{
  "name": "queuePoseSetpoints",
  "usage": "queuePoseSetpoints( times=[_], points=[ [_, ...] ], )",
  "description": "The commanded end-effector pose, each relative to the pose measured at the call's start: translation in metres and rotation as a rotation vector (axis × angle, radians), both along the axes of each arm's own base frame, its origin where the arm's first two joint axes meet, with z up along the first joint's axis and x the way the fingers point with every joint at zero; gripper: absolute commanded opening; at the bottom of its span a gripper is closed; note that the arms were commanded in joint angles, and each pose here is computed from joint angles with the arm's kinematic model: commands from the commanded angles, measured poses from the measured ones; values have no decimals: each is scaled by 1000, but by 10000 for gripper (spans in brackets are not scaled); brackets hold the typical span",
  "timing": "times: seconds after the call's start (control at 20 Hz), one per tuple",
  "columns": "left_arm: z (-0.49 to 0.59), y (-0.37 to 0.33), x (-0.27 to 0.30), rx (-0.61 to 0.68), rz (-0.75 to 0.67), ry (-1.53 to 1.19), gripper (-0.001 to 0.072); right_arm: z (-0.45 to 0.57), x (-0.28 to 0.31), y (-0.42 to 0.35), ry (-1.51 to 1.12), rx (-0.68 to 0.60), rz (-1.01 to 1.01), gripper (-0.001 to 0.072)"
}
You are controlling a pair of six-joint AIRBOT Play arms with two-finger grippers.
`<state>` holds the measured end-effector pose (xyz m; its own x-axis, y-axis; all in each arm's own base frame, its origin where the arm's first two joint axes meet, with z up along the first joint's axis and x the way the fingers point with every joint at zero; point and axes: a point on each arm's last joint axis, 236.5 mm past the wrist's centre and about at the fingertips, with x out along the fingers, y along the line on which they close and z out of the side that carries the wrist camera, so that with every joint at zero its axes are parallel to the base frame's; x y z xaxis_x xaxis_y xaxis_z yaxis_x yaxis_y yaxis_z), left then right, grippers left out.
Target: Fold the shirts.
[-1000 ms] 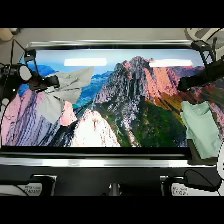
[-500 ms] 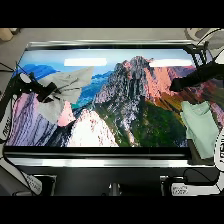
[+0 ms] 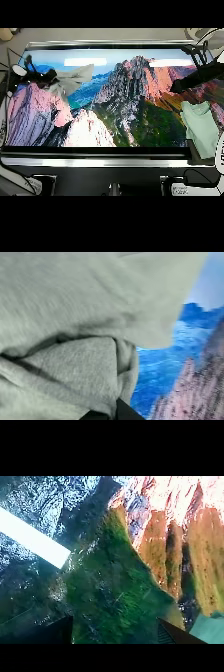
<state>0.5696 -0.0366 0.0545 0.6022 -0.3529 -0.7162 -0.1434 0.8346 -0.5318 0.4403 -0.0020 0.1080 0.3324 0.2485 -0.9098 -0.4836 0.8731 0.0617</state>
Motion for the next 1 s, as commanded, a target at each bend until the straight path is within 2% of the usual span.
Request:
queuePoseSetpoints(
  times=[0.0, 0.2, 0.35, 0.5, 0.7, 0.8, 0.85, 0.9, 0.95],
  points=[
    [167, -47, -41, 129, -208, -391, 28, 41, -6, -6, -120, -53, 3, 528],
    [316, -124, -158, 124, -357, -712, 28, 133, -47, 1, -339, -82, -16, 529],
    [339, -186, -229, 33, -509, -768, 28, 190, -93, 9, -484, -94, -36, 529],
    [287, -243, -259, 21, -671, -663, 28, 223, -132, 12, -568, -108, -61, 529],
    [132, -322, -280, 39, -859, -365, 28, 216, -151, -1, -520, -171, -87, 529],
    [55, -362, -301, -12, -920, -176, 29, 206, -150, -6, -475, -179, -98, 529],
    [25, -381, -316, -58, -945, -70, 70, 200, -148, -6, -449, -175, -98, 529],
    [2, -397, -329, -108, -957, 27, 444, 192, -145, -7, -415, -171, -96, 529],
    [-12, -402, -337, -131, -973, 110, 706, 184, -142, -7, -378, -168, -91, 529]
  ],
)
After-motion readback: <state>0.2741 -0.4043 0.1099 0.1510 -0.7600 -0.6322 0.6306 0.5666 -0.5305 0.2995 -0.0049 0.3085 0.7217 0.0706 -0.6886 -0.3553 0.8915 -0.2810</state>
